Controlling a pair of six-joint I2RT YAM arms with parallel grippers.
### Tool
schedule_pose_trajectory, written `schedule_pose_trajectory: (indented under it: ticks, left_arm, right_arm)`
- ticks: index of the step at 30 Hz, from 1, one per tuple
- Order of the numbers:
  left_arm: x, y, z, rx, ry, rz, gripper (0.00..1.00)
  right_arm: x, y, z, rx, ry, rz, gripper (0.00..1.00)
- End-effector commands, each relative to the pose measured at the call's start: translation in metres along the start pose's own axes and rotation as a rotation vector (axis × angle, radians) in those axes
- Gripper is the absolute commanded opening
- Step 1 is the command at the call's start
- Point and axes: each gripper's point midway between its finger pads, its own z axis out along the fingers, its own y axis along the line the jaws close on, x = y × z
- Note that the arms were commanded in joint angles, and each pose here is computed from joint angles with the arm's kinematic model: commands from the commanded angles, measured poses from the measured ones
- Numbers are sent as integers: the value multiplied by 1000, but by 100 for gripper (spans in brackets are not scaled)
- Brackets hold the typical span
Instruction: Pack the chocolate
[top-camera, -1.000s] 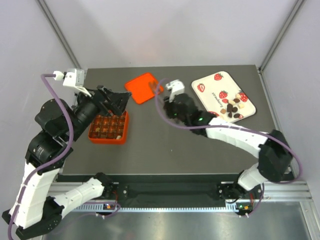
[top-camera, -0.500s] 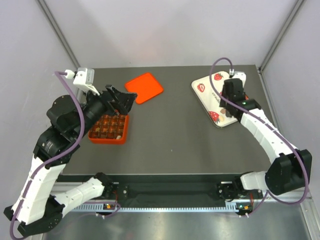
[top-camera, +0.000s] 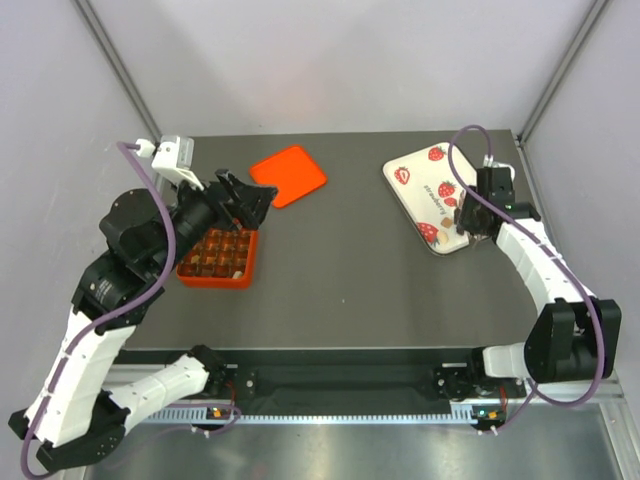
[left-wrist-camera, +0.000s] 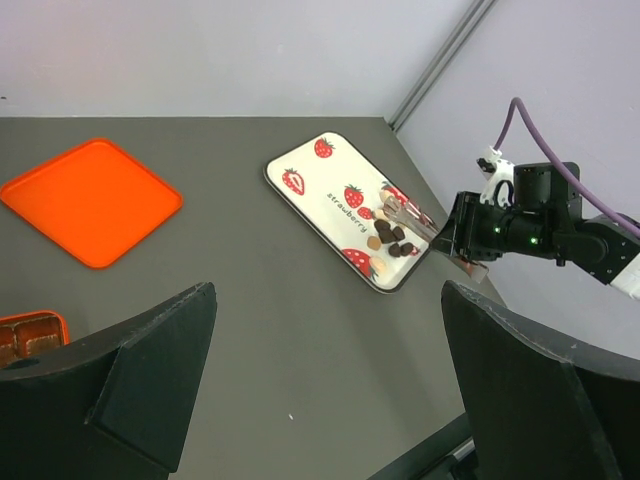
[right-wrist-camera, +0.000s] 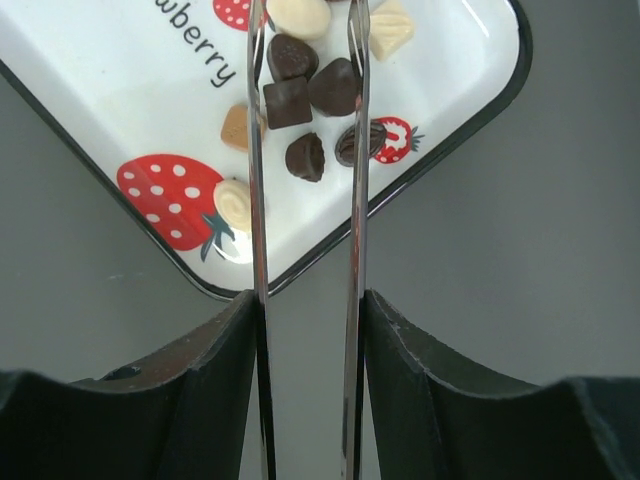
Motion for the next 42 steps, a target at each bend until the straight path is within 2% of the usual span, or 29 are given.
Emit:
schedule_pose_trajectory:
  ticks: [1, 22, 31, 42]
  left_arm:
    - [-9, -7, 6, 31, -37, -9, 99]
    - [-13, -4, 4, 14, -48, 5, 99]
    - [-13, -4, 4, 12, -51, 4, 99]
    - [-15, -4, 2, 9, -59, 4, 99]
  right_arm:
    - [-2, -1, 7, -21, 5, 24, 45]
    - [-3, 11, 48, -51, 40, 57, 43]
    - [-10, 15, 43, -81, 19, 56, 40]
    - [-38, 33, 20, -155, -76, 39, 37]
